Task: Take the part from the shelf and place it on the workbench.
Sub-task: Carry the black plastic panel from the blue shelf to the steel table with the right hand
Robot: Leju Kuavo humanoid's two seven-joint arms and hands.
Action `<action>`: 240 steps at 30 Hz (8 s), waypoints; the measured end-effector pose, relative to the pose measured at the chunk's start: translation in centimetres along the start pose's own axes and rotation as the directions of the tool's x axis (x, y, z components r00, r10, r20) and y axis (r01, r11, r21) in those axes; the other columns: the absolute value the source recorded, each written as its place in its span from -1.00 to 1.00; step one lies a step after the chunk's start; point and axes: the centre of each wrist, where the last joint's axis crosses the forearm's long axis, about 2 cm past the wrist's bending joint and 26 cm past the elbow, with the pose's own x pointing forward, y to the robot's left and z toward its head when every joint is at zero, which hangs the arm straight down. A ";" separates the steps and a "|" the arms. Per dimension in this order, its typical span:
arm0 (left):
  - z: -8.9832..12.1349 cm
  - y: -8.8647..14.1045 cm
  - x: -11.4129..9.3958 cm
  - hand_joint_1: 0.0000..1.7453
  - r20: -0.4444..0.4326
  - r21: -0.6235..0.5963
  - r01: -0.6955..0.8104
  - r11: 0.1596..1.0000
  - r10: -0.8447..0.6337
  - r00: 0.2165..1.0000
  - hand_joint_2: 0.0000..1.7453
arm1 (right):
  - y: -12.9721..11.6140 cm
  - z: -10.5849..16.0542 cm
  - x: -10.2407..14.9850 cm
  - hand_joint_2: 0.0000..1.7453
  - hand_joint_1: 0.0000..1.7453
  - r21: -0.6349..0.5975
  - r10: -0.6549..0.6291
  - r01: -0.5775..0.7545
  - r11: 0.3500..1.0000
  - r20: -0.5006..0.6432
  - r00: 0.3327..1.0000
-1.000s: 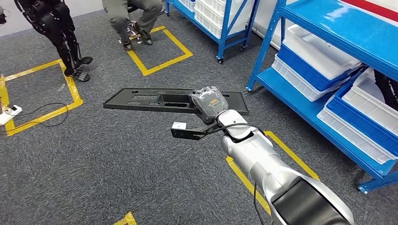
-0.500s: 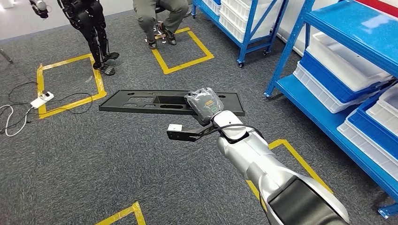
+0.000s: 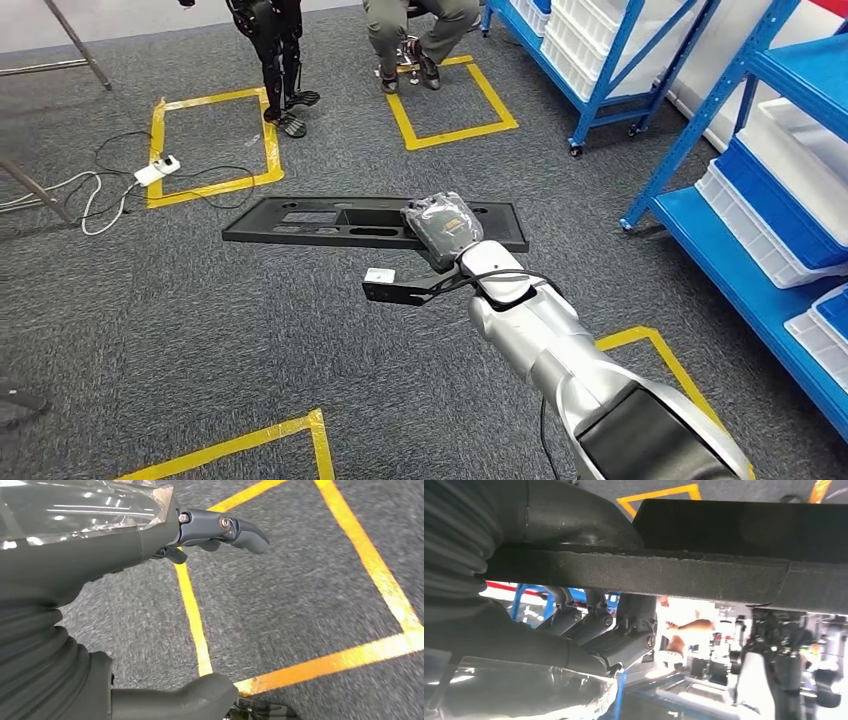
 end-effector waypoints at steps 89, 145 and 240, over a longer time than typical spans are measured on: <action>0.1 -0.2 0.1 -1.00 0.007 -0.004 -0.010 1.000 0.010 1.000 1.00 | -0.1 -0.3 0.6 1.00 0.72 0.026 0.022 -0.023 0.999 0.032 0.999; -0.1 0.2 0.0 -1.00 -0.011 0.013 -0.026 1.000 0.026 1.000 1.00 | -0.3 -0.4 0.4 1.00 0.72 0.028 0.046 -0.048 0.998 0.054 0.997; 0.1 0.0 -0.2 -1.00 -0.026 0.002 -0.026 1.000 0.026 0.999 1.00 | 0.0 -0.2 0.8 1.00 0.72 0.031 0.043 -0.045 0.999 0.065 0.997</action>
